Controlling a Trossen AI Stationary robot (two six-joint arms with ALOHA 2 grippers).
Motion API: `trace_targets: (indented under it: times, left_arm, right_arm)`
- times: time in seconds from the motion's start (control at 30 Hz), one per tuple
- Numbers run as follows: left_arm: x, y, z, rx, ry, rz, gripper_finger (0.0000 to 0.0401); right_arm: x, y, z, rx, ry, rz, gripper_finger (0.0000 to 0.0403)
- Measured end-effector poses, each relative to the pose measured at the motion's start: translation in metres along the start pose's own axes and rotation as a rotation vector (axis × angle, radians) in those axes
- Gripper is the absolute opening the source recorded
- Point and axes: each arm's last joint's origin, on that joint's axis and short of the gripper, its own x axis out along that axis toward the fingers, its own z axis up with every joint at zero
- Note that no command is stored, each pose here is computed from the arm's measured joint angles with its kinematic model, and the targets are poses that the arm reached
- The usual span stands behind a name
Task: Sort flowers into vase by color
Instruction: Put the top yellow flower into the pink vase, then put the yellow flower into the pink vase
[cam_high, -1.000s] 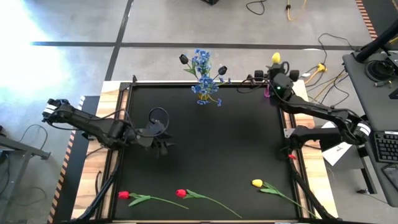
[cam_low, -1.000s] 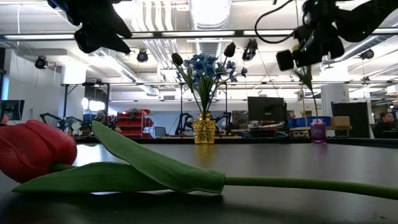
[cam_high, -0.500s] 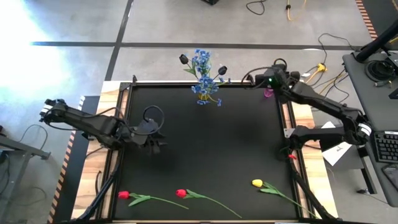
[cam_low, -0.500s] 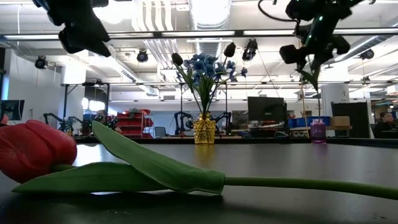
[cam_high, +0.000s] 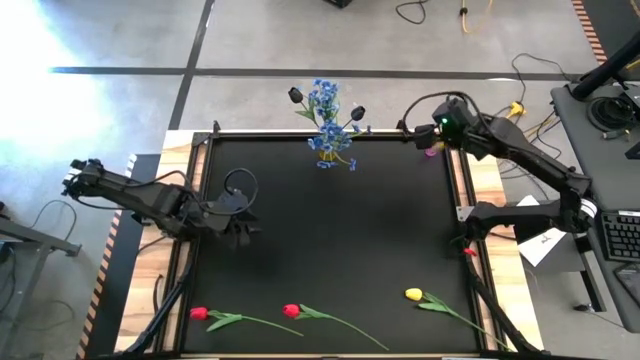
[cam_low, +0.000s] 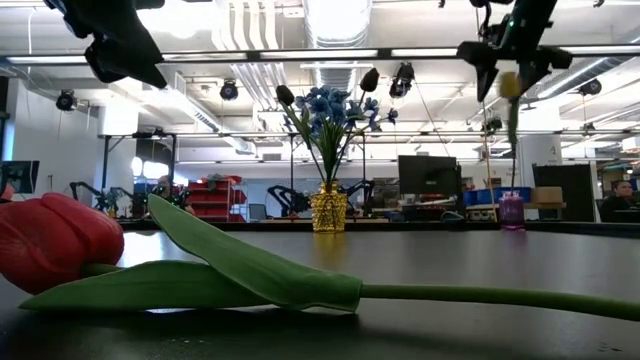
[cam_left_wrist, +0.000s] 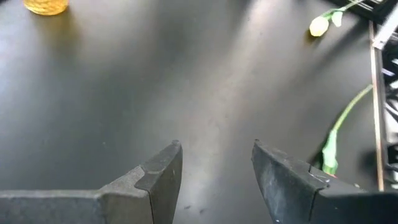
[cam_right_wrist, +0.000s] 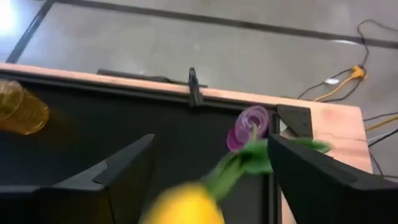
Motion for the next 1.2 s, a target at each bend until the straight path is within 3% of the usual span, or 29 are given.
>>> trace_targets:
  times: [0.2,0.4,0.8,0.97,1.2]
  left_arm:
    - [-0.003,-0.004,-0.003,0.005,0.016,-0.041,0.0182]
    - [-0.005,-0.004,-0.004,0.012,0.014,-0.047,0.0182]
    - [-0.005,-0.004,-0.004,0.007,0.012,-0.047,0.0182]
    - [-0.005,-0.004,-0.004,0.014,0.008,-0.042,0.0182]
    - [-0.005,-0.004,-0.003,0.029,0.007,-0.041,0.0182]
  right_arm:
    - [-0.025,-0.008,0.007,-0.060,0.066,0.033,0.0313]
    - [-0.051,0.004,0.011,-0.166,0.105,0.340,0.0309]
    - [-0.111,0.068,-0.055,-0.485,0.196,0.757,0.0287]
    - [-0.131,0.089,-0.112,-0.657,0.404,0.745,0.0286]
    - [-0.132,0.113,-0.215,-0.872,0.635,0.503,0.0285]
